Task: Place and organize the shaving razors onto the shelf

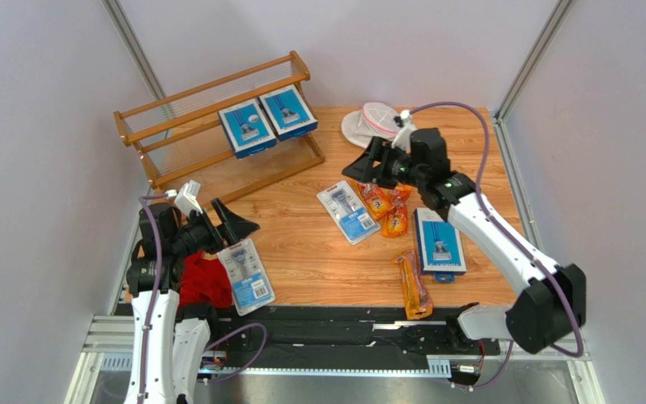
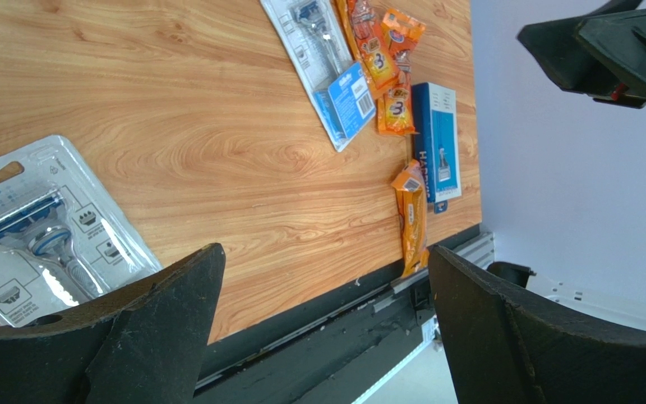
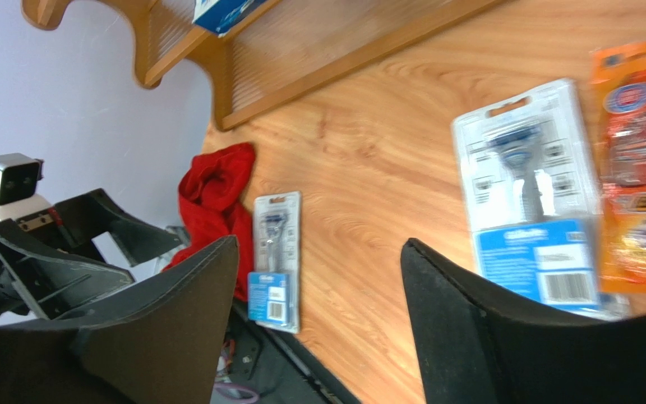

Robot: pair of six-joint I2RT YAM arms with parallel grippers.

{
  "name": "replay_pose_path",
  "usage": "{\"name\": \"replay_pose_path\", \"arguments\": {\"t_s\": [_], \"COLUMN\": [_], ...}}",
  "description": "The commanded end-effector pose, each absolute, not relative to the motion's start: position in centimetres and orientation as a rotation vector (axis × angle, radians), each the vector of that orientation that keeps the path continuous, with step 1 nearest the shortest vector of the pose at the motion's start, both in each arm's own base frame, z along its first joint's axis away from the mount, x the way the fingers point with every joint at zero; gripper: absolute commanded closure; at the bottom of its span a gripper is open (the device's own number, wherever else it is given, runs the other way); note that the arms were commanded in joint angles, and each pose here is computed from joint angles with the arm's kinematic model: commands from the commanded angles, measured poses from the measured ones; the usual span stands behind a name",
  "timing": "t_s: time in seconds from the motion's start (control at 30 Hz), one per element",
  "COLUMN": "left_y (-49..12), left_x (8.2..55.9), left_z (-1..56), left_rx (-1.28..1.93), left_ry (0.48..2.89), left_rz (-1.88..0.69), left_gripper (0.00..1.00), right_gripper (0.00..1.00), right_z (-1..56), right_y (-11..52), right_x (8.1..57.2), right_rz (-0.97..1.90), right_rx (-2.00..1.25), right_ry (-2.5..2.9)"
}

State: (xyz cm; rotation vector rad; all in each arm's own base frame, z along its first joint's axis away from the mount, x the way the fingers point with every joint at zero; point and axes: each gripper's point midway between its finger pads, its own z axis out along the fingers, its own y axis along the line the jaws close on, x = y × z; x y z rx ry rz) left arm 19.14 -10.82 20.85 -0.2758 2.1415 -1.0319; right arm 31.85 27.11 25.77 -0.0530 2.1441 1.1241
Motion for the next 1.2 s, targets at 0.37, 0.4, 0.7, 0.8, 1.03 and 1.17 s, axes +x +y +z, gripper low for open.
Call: {"name": "replay_pose_path", "arguments": {"t_s": [0.37,0.4,0.7,0.8,1.03,1.17], "left_y": [-18.4,-19.2,-24.7,-27.2,-34.2,-38.2], "left_x": [21.6,21.6,22.7,23.4,24.6,24.8], "left_z": [24.7,24.5,24.8,24.2,23.1,21.0], "left_rx": [-0.008,0.017,0.165,0.206,0.318,0.381], "left_ry": [2.177,2.203,2.280,2.314,2.375,2.451], "left_rz": [-1.089,-1.096,-1.107,-1.118,-1.179,-1.205], "left_gripper": [0.02,0.02,0.02,0.02,0.03,0.03], "right_gripper": [0.00,0.00,0.00,0.00,0.00,0.00], "right_z": [27.0,26.9,23.9,21.8,16.2,13.2], "right_y": [15.1,14.8,7.0,4.2,-0.9,-2.3], "right_x": [30.7,30.7,31.3,31.2,29.4,28.1], "right_rz": [0.912,0.908,0.759,0.705,0.570,0.485], "right_rx": [0.135,0.146,0.395,0.510,0.756,0.857], "right_ry": [2.088,2.090,2.151,2.199,2.324,2.374]}}
